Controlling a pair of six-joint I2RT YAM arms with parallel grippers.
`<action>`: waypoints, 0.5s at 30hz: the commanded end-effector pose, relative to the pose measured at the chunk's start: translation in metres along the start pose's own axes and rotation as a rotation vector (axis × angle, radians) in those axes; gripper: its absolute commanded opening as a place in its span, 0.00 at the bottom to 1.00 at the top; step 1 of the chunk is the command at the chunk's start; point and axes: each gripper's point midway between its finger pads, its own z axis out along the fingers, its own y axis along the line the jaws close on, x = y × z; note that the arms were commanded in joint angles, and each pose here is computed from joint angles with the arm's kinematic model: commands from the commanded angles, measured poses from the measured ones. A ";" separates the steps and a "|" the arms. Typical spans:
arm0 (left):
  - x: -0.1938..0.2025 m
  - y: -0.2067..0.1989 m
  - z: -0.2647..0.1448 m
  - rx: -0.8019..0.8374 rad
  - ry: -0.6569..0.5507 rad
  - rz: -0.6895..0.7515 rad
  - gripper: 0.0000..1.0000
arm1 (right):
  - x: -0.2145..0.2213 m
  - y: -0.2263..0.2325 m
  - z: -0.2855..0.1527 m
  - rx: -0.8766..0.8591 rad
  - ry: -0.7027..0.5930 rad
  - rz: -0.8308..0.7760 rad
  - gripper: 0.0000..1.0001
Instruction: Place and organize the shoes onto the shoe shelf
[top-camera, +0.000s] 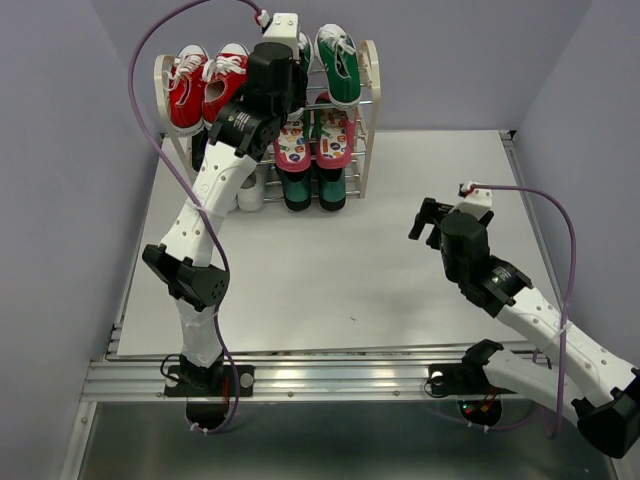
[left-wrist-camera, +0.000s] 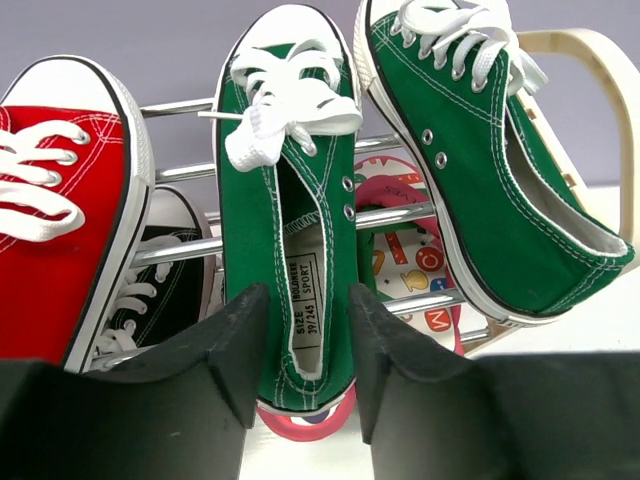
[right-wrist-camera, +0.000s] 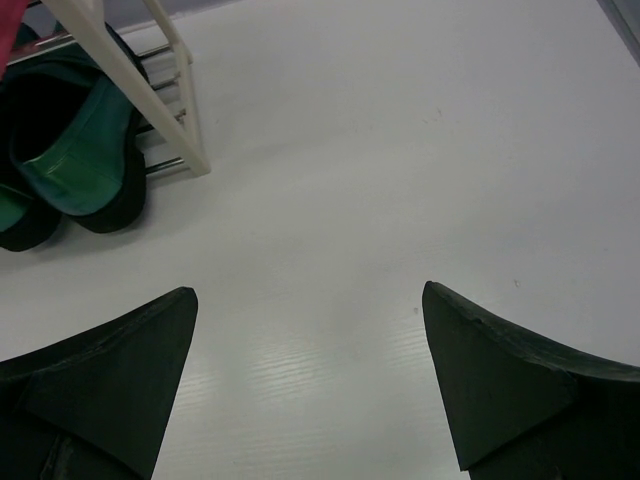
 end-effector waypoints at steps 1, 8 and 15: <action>-0.033 0.003 -0.015 0.012 -0.093 -0.046 0.52 | -0.034 0.039 0.001 -0.134 -0.014 -0.004 1.00; -0.043 0.006 -0.037 0.039 -0.114 -0.053 0.96 | -0.106 0.118 -0.004 -0.416 -0.096 -0.078 1.00; -0.022 0.014 -0.036 0.004 -0.074 -0.030 0.97 | -0.160 0.187 0.007 -0.570 -0.220 -0.187 1.00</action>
